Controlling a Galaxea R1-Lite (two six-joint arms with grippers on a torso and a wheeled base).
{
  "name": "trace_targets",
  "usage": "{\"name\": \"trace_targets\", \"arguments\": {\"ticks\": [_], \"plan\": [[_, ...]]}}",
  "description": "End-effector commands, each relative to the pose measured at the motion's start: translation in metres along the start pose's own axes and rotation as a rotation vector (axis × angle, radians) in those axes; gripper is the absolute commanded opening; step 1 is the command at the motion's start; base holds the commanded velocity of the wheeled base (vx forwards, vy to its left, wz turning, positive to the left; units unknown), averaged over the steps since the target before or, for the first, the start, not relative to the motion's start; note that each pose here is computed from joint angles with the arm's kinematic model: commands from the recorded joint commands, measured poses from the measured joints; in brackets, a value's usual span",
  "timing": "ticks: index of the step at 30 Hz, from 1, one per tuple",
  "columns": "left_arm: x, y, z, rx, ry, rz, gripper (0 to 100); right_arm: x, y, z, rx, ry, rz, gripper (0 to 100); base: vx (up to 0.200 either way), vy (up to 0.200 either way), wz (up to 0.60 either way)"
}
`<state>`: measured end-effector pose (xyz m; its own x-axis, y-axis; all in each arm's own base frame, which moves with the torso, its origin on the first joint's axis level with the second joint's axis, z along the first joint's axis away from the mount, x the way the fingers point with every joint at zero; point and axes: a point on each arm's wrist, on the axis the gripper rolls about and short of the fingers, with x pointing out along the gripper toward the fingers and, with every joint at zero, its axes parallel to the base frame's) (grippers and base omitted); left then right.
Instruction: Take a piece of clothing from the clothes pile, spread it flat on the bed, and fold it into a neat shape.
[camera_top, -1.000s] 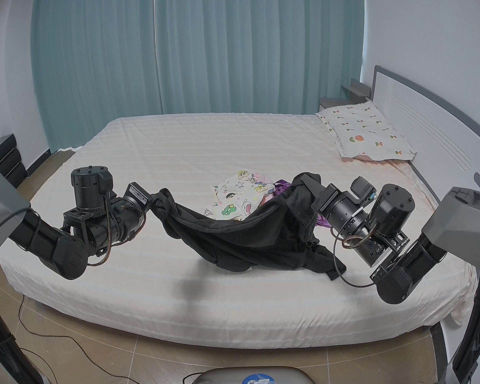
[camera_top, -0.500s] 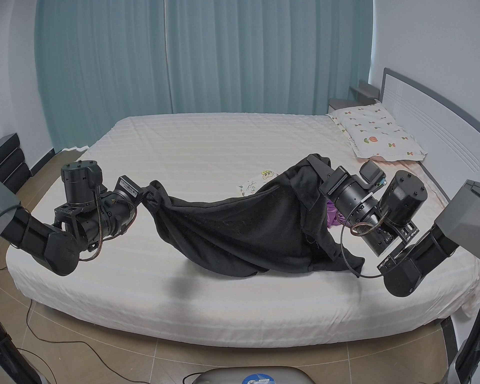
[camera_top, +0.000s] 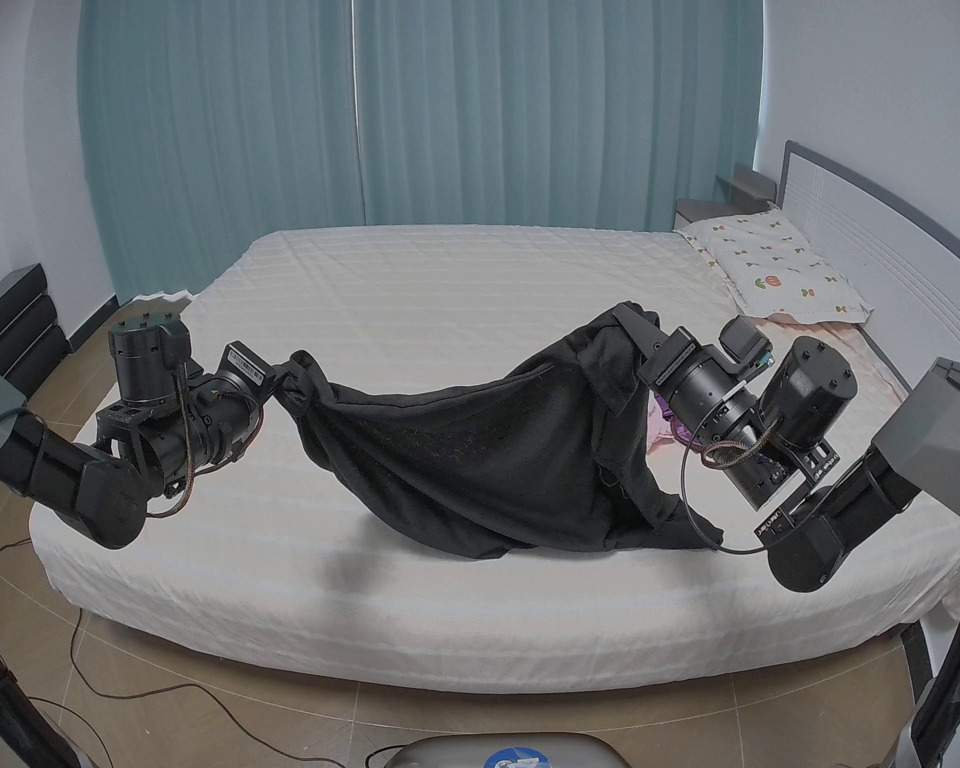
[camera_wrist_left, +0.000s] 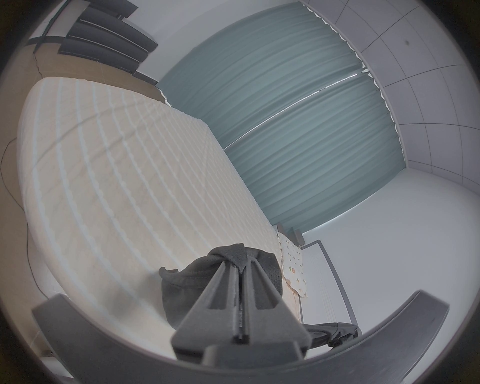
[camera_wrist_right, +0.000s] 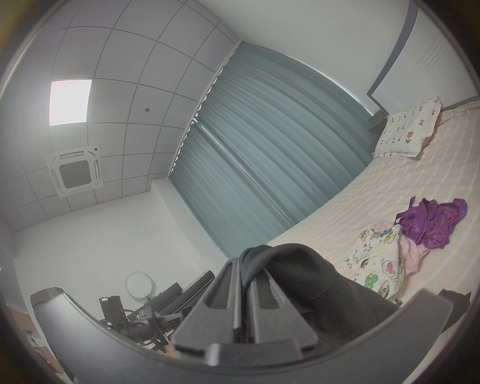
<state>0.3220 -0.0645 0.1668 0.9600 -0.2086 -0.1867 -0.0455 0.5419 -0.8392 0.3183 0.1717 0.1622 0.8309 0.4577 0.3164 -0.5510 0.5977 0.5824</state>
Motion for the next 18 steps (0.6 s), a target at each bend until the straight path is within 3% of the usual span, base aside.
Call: {"name": "trace_targets", "arguments": {"ticks": [1, 18], "plan": [[-0.003, -0.003, 0.002, -0.001, -0.006, -0.010, 0, 0.002, 0.004, 0.003, 0.000, -0.005, 0.009, 0, 0.000, 0.200, 0.00], [-0.010, -0.005, 0.011, -0.002, -0.037, -0.019, 0, 0.011, 0.023, 0.008, -0.012, -0.001, 0.052, 0, 0.000, 0.200, 0.00]]}}
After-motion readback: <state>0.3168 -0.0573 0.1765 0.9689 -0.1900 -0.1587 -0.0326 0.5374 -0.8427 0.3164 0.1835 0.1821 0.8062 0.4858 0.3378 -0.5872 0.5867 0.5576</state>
